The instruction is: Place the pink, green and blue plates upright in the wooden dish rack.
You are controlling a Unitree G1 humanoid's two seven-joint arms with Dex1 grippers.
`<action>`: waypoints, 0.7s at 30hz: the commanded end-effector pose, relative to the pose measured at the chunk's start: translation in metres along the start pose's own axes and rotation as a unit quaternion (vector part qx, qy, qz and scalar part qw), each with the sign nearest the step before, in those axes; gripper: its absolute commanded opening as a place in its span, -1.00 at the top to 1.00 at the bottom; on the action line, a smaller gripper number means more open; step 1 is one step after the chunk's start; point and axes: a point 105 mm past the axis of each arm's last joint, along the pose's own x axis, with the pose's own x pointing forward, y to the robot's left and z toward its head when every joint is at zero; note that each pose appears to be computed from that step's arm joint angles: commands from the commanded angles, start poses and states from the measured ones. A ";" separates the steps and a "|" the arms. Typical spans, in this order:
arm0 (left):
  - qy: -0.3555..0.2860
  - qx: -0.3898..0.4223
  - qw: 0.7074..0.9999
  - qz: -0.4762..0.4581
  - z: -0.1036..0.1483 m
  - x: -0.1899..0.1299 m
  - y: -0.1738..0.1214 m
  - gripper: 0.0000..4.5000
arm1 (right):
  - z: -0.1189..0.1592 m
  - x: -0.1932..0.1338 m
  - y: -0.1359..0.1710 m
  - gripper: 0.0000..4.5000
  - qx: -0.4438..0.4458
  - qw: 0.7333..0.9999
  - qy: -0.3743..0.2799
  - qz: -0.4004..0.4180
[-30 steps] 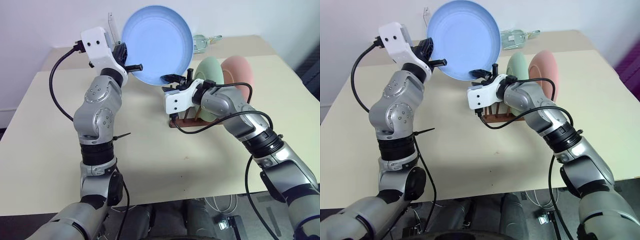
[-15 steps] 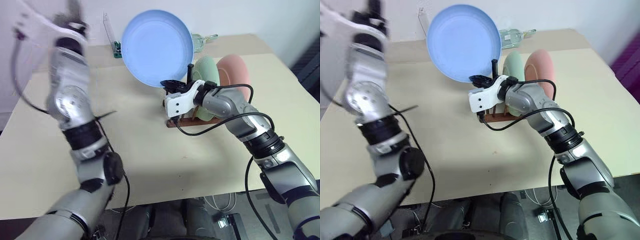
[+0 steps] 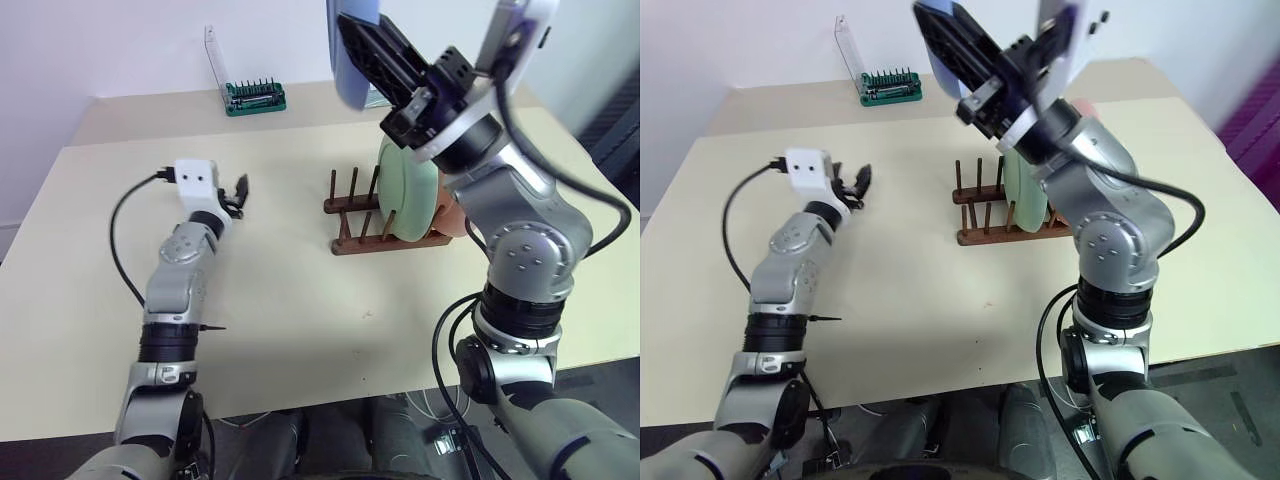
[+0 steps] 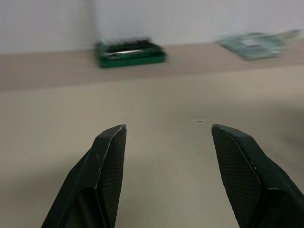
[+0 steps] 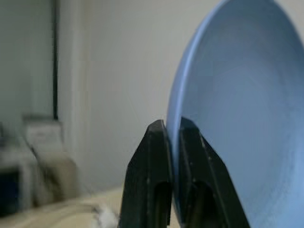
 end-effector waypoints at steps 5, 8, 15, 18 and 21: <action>-0.026 0.008 0.998 -0.061 0.013 -0.005 -0.017 -0.29 | -0.022 -0.016 0.011 1.00 0.060 0.995 0.083 0.001; -0.026 0.010 0.998 -0.064 0.013 -0.006 -0.017 -0.29 | -0.021 -0.016 0.004 1.00 0.083 0.993 0.081 -0.018; -0.029 0.005 0.997 -0.067 0.015 -0.009 -0.017 -0.29 | -0.022 -0.015 -0.009 1.00 0.101 0.990 0.083 -0.048; -0.031 0.002 0.997 -0.070 0.016 -0.011 -0.019 -0.29 | -0.029 -0.017 -0.021 1.00 0.110 0.986 0.099 -0.076; -0.032 0.001 0.997 -0.073 0.017 -0.011 -0.021 -0.29 | -0.034 -0.019 -0.029 1.00 0.115 0.983 0.109 -0.094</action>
